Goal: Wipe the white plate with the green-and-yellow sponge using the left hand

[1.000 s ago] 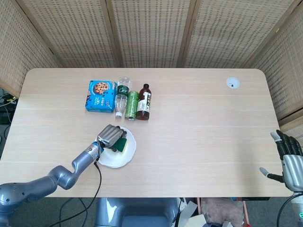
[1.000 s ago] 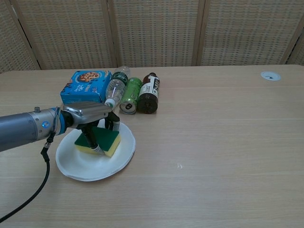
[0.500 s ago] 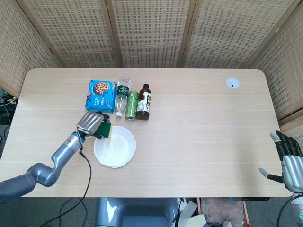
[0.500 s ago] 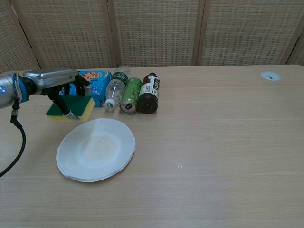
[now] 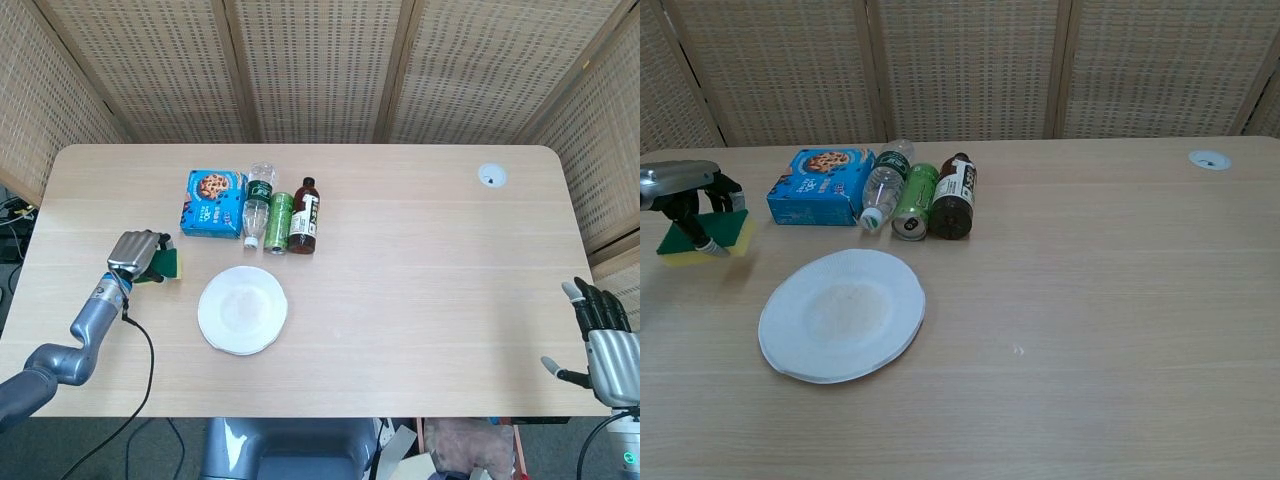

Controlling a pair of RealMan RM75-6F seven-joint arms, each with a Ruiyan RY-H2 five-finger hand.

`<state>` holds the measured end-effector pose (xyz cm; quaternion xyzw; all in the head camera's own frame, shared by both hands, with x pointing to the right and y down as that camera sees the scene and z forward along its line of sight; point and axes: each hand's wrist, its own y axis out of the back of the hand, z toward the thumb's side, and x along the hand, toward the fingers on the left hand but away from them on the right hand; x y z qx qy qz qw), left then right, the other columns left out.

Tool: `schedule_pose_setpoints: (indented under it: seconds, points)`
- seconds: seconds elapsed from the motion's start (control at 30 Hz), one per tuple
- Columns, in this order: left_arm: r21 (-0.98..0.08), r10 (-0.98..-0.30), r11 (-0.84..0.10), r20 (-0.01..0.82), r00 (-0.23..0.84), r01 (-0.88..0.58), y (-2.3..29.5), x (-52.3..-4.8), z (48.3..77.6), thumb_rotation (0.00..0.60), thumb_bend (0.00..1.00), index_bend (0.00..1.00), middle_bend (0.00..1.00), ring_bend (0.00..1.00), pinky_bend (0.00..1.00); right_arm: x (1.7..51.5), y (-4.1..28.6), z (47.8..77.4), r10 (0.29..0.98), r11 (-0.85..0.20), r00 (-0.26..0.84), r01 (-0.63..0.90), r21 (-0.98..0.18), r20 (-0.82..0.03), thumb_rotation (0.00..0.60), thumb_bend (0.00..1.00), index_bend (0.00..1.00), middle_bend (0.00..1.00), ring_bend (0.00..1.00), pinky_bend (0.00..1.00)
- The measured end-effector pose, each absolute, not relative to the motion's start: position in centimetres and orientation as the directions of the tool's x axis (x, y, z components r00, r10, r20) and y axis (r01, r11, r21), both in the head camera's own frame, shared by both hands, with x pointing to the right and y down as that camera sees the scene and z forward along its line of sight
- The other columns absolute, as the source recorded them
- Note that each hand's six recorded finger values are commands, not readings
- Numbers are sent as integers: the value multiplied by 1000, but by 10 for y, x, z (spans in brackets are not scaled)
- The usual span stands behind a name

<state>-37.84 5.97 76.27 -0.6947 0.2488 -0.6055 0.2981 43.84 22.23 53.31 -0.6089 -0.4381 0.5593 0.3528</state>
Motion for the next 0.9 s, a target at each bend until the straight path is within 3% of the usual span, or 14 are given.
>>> schedule_pose_setpoints:
  seconds: [0.07,0.13,0.23,0.5,0.77,0.9]
  points:
    - [-702,-693,-712,707,139,17,63,-378,768,600,89,445,244,209,325,439,222,534,927,-370,-10,138,-919,-375,600,0,0,0,0,0]
    - [-688,-680,-725,720,136,14,66,-377,772,600,16,194,65,49,177,439,222,534,927,-371,-13,137,-919,-376,600,0,0,0,0,0]
    - [-662,-656,-749,744,129,9,70,-378,777,600,0,3,0,0,27,440,221,533,928,-367,-15,138,-920,-372,600,0,0,0,0,0]
    - [-654,-658,-752,739,146,-81,70,-376,763,600,0,0,0,0,0,440,222,529,931,-359,-12,150,-921,-364,600,0,0,0,0,0]
    - [-743,-766,-642,626,146,-187,62,-406,701,600,0,0,0,0,0,441,222,520,940,-336,-7,174,-926,-342,600,0,0,0,0,0]
    - [-811,-827,-563,552,111,-159,69,-424,672,600,0,0,0,0,0,445,221,520,940,-332,-14,182,-925,-340,600,0,0,0,0,0]
